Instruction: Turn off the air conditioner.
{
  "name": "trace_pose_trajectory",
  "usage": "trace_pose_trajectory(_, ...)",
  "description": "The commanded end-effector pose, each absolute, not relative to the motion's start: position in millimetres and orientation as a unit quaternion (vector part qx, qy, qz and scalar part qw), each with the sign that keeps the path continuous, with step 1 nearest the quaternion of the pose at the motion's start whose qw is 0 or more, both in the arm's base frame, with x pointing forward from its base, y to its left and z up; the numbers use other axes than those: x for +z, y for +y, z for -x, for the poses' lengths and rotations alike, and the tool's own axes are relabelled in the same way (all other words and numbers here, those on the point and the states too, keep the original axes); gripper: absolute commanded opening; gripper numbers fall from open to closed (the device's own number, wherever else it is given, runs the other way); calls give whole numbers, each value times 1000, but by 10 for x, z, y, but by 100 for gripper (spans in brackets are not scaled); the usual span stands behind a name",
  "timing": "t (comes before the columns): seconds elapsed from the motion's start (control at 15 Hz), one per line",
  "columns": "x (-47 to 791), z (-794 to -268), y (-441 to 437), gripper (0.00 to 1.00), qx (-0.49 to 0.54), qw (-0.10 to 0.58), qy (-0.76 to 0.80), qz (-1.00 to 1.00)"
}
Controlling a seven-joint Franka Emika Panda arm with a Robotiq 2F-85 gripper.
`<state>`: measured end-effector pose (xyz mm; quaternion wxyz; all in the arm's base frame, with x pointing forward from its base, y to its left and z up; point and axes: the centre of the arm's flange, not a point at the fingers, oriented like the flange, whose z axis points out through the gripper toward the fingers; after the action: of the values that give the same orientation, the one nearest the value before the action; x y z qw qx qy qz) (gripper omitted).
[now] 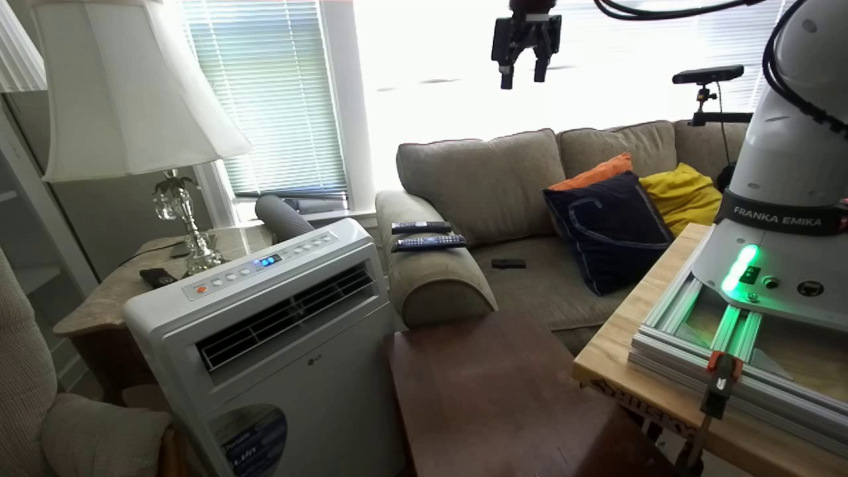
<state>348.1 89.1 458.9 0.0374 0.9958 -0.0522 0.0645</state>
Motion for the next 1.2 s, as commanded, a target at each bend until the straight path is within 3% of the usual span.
trace_pose_trajectory(0.0, 4575, -3519, 915, 100, 66, 29, -59, -996)
trace_pose_trajectory(0.53, 4228, -4095, 1269, 100, 111, -27, -15, -993)
trace_pose_trajectory(1.13, 3971, -4782, 2543, 100, 214, -120, 69, -967)
